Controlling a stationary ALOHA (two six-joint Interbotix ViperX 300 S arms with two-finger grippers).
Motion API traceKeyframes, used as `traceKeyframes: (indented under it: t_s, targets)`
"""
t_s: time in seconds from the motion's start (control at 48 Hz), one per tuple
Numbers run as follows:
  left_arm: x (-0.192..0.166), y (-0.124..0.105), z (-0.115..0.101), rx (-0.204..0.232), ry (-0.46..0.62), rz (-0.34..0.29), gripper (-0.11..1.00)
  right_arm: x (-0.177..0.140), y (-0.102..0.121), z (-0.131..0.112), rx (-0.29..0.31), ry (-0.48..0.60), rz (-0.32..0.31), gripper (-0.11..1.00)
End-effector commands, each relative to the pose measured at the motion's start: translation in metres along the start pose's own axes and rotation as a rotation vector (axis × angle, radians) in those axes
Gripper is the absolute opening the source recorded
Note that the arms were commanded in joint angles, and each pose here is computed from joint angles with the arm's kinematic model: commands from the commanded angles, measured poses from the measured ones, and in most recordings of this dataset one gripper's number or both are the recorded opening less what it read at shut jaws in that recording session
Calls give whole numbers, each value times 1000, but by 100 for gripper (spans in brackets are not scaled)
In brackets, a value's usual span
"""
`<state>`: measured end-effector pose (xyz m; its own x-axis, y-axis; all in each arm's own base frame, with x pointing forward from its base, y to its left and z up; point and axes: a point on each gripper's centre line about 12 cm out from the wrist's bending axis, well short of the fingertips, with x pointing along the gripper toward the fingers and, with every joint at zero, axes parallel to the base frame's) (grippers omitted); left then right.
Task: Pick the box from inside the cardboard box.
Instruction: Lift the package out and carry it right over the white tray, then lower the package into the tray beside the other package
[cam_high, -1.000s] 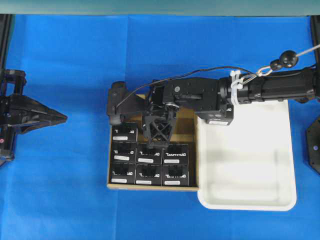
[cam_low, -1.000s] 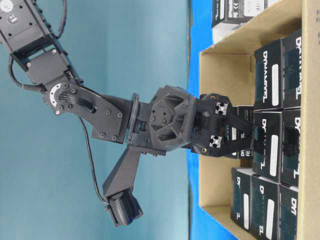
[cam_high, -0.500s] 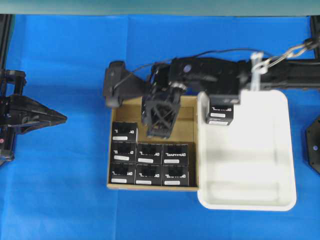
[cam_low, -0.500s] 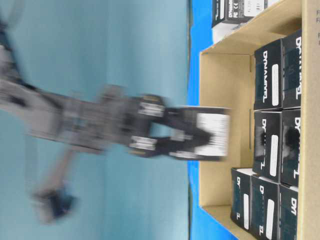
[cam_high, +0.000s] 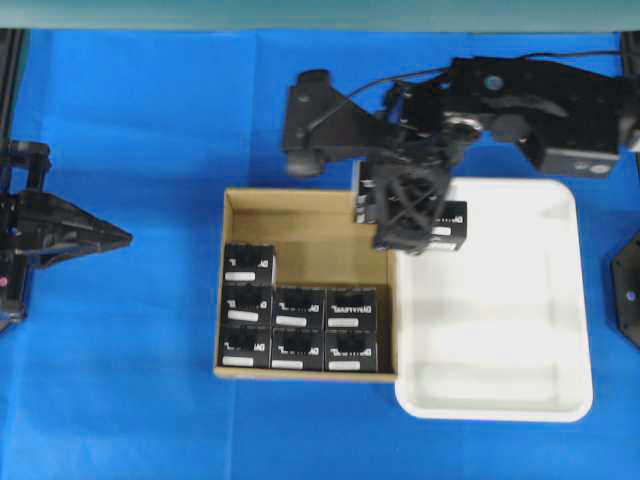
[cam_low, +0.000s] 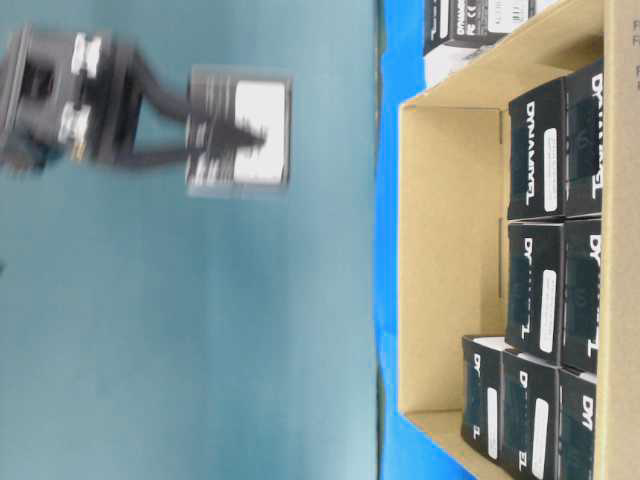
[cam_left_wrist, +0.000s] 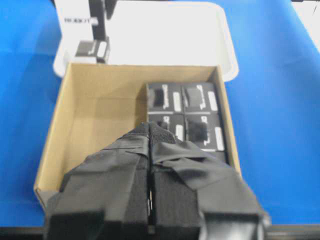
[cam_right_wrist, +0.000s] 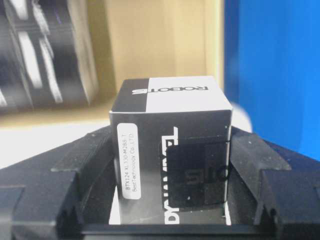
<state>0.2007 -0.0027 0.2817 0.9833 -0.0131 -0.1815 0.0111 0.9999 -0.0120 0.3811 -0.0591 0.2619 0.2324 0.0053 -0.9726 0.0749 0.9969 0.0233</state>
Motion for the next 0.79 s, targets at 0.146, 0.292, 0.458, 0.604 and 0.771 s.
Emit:
traceKeyframes:
  t_s: [0.146, 0.292, 0.458, 0.604, 0.771]
  targets:
    - [1, 0, 9, 2, -17, -2, -6, -1, -3, -45, 21, 42, 1, 62]
    - [1, 1, 7, 2, -9, 5, -6, 3, -6, -75, 33, 78, 1, 62]
    - [1, 1, 7, 2, -11, 5, -6, 8, -9, -110, 47, 101, -6, 62]
    - [1, 2, 7, 1, -11, 9, -6, 24, -10, -135, 42, 92, -11, 62]
    - [1, 2, 8, 1, -14, 12, -6, 51, -10, -150, 0, 82, -14, 62]
